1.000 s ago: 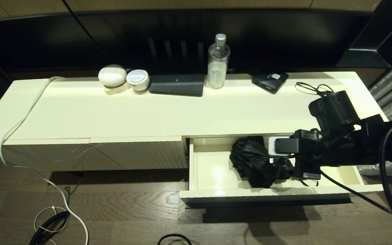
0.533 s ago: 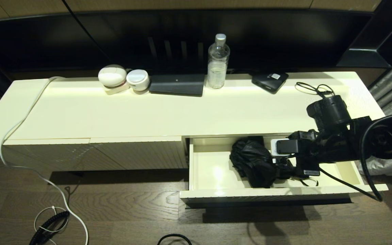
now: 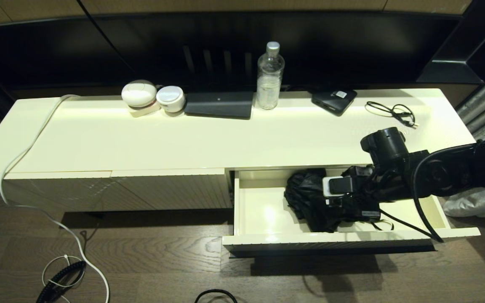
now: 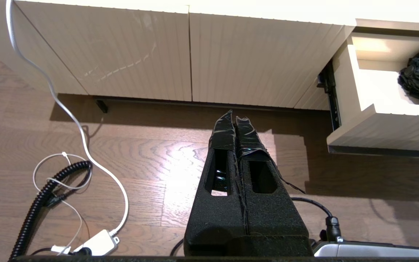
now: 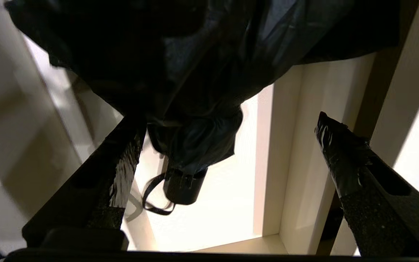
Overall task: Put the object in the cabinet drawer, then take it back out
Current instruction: Take the umbrella out of the drawer and put it on the table
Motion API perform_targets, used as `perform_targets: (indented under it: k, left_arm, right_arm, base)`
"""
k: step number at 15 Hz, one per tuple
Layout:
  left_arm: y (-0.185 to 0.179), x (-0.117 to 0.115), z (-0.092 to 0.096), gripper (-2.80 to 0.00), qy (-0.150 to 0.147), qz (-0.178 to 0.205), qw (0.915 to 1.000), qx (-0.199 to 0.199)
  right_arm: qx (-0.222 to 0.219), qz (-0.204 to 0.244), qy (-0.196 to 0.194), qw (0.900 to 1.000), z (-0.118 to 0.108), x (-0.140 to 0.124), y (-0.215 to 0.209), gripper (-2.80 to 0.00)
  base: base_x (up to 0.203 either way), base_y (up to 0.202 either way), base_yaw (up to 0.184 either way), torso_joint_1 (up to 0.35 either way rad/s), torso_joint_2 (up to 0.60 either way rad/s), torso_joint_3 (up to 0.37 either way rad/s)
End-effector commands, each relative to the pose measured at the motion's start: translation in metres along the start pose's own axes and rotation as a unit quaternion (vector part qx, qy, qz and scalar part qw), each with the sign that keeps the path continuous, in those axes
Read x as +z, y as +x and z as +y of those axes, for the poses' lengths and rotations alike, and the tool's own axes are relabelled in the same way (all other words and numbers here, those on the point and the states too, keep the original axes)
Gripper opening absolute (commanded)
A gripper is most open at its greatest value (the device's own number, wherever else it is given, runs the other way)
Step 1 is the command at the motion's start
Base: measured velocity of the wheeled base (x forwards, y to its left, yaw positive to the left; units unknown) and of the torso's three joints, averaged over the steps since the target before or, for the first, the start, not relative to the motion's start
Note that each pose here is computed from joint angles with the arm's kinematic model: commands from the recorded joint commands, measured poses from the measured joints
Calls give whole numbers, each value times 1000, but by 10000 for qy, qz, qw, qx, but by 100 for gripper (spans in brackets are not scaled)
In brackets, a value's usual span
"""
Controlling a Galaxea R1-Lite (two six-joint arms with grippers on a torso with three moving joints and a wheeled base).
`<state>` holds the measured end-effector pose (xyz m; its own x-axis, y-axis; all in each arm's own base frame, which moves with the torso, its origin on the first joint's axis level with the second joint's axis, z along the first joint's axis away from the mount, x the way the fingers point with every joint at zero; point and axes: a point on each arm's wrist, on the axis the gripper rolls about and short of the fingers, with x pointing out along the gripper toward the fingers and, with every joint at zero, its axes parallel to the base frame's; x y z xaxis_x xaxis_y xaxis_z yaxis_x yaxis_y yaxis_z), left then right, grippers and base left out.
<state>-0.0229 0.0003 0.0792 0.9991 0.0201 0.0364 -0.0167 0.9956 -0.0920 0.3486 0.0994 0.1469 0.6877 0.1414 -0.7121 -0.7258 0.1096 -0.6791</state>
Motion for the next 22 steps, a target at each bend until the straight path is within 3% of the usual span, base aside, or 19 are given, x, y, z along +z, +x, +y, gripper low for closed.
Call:
perform_targets:
  k: [1, 13, 17, 19, 22]
  left_arm:
    - [0, 0, 0, -280, -2, -10, 10000, 6]
    - [0, 0, 0, -280, -2, -10, 10000, 6]
    - [0, 0, 0, -280, -2, -10, 10000, 6]
    - [0, 0, 0, -280, -2, -10, 10000, 6]
    - [0, 0, 0, -280, -2, -10, 10000, 6]
  right_arm:
    - [25, 5, -48, 10000, 0, 1, 9, 0]
    - [313, 33, 48, 9995, 6, 3, 35, 0]
    - [658, 168, 599, 9959, 2, 4, 33, 0]
    - [956, 187, 698, 9928, 1, 4, 33, 0]
    - [1015, 168, 753, 9918, 4, 4, 46, 0]
  base:
    - [0, 0, 0, 0, 0, 0]
    - [0, 0, 0, 0, 0, 0]
    - [0, 0, 0, 0, 0, 0]
    - [0, 0, 0, 0, 0, 0]
    - [0, 0, 0, 0, 0, 0]
